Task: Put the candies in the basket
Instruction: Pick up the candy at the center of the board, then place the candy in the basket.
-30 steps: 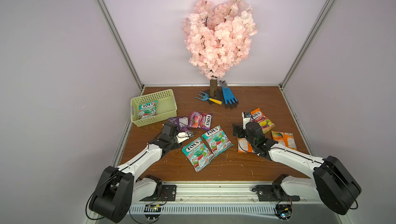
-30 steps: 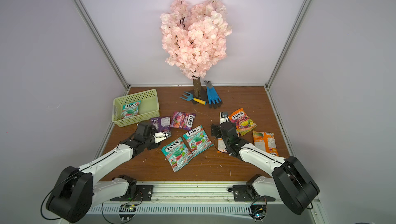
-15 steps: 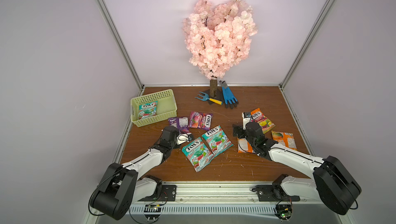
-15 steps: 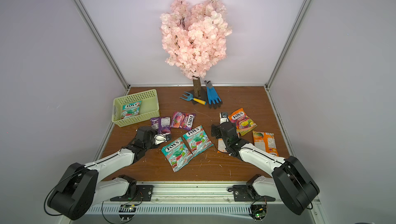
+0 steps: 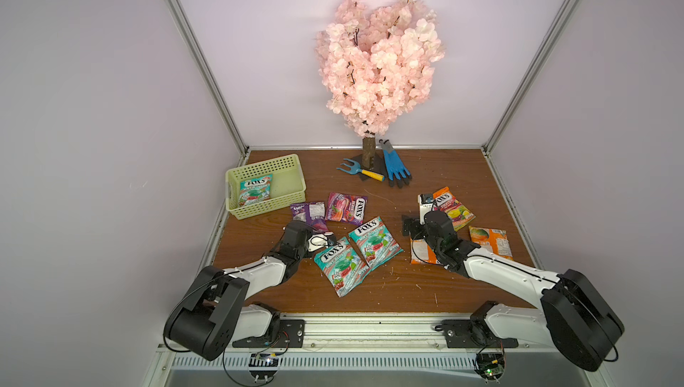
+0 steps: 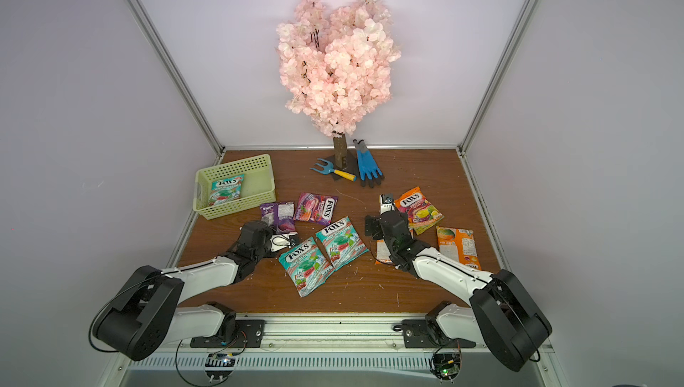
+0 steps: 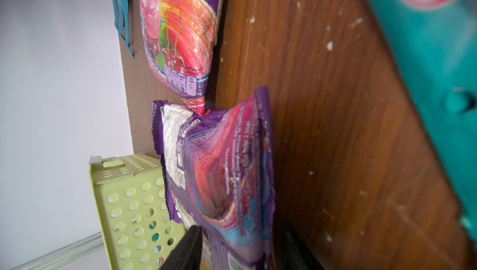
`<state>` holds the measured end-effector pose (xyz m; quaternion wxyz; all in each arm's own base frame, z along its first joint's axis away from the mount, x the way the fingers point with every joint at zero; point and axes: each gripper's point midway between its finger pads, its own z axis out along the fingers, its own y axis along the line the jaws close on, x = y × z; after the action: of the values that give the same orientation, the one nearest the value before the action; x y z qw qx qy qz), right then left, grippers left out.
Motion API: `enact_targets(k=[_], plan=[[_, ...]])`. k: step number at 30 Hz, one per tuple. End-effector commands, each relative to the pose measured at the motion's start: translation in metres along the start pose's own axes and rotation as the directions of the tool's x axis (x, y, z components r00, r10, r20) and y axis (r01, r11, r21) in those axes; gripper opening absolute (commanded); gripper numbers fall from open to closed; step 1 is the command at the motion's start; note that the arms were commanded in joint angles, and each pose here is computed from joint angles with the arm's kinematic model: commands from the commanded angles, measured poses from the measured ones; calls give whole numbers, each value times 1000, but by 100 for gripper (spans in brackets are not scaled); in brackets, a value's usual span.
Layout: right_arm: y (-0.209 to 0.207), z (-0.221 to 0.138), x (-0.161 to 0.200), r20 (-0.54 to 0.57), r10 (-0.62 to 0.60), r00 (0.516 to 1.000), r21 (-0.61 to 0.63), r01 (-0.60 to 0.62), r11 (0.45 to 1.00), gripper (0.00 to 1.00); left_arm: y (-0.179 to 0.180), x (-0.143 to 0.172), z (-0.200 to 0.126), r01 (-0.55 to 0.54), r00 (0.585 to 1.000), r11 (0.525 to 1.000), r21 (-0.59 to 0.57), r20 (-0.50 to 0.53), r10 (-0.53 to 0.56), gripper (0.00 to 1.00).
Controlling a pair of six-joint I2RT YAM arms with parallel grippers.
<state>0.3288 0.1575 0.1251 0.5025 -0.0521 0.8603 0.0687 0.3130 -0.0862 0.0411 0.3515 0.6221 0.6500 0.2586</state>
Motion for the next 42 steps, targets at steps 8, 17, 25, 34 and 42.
enact_targets(k=[8, 17, 25, 34, 42], plan=[[5, -5, -24, 59, 21, 998, -8, -20, 1000, 99, 20, -6, -16, -51, 999, 994, -98, -23, 49, 0], [6, -2, -22, 52, 20, 998, -10, -19, 1000, 99, 61, -12, -68, 84, 996, 988, -133, 21, -82, 0], [7, 0, -20, 43, 18, 999, -11, -18, 1000, 99, 123, -16, -102, 200, 979, 966, -165, -1, -203, 0], [5, -1, -21, 45, 16, 999, -3, -16, 1000, 99, 194, -5, -104, 492, 868, 870, -38, -59, -493, 0], [6, -3, -23, 51, 19, 999, -6, -19, 1000, 99, 235, 32, -100, 644, 759, 762, -66, -68, -647, 0]])
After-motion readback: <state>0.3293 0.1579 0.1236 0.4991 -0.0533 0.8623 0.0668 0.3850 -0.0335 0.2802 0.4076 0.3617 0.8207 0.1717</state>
